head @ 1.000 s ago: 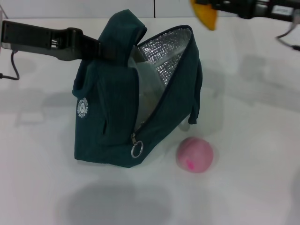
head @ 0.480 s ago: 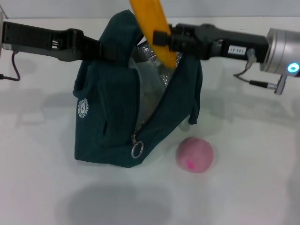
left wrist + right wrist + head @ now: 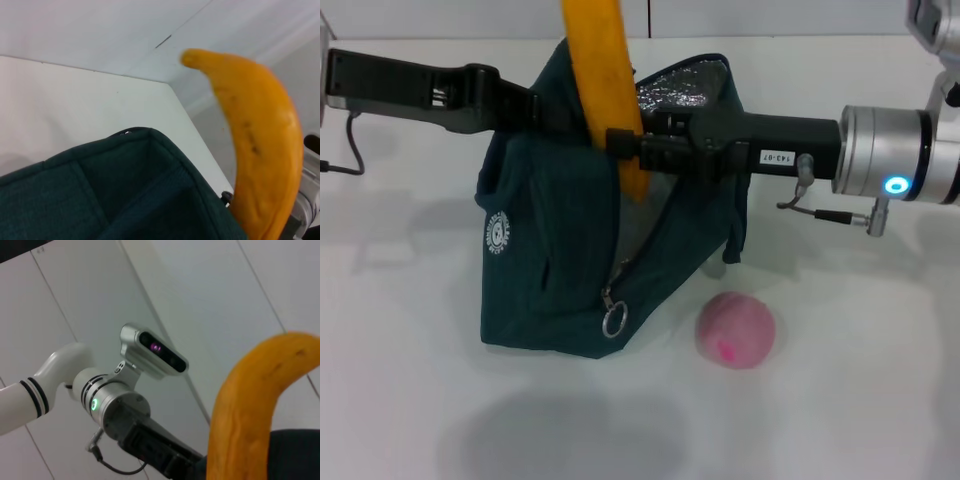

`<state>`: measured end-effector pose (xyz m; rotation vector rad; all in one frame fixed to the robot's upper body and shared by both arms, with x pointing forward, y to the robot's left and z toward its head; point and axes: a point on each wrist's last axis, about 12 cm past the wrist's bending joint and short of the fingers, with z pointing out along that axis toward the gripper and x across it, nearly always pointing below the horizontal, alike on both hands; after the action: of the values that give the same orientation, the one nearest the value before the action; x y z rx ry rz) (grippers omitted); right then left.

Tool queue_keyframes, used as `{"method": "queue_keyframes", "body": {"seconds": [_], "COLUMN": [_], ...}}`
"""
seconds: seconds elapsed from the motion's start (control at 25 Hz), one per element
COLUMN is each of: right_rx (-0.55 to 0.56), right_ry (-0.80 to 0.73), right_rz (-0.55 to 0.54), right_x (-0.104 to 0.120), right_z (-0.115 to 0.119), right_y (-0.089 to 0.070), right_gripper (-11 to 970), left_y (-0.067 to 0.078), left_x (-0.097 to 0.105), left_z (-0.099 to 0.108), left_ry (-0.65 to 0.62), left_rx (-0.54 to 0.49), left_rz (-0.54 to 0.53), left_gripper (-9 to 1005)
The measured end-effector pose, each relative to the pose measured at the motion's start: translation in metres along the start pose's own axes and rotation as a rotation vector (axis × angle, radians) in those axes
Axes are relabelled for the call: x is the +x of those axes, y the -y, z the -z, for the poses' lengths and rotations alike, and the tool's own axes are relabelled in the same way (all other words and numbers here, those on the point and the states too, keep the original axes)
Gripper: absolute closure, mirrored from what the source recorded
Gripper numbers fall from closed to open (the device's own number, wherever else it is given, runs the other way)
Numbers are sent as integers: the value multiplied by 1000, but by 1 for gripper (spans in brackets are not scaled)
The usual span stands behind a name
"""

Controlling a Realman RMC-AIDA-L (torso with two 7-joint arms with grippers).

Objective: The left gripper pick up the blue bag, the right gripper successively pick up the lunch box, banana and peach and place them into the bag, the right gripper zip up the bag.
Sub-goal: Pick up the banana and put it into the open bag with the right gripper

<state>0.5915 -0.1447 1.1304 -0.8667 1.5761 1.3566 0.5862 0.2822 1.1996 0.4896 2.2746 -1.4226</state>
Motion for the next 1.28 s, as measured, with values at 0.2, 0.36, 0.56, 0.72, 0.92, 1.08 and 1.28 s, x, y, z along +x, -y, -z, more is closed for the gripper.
{"method": "queue_keyframes", "body": {"seconds": [0.2,0.36,0.56,0.72,0.92,1.08,1.28], "right_rx": [4,10,13,7,-10,-6,4], "right_ry": [-11,-11,-16,-32,-33,-26,-20], "right_rz": [-22,-36,-42,-41,-35,-35,-46], "right_x": [12,18,22,24,23,25,29], "right_z": [6,10,13,11,11,13,18], "right_y": [-3,-4,-5,-6,-8,-9,-9], "right_gripper": [510,511,486,461,429,404,358], "left_y": [-1,-1,-1,-1,-1,-1,-1], "left_x": [1,2,1,1,1,1,2], "left_z": [1,2,2,2,2,2,3], "left_ry": [2,2,2,2,2,1,2], "left_rx": [-3,-4,-4,-4,-5,-4,-4], "left_rz": [3,5,4,2,3,3,4], "left_gripper": [960,960,960,960,960,960,960]}}
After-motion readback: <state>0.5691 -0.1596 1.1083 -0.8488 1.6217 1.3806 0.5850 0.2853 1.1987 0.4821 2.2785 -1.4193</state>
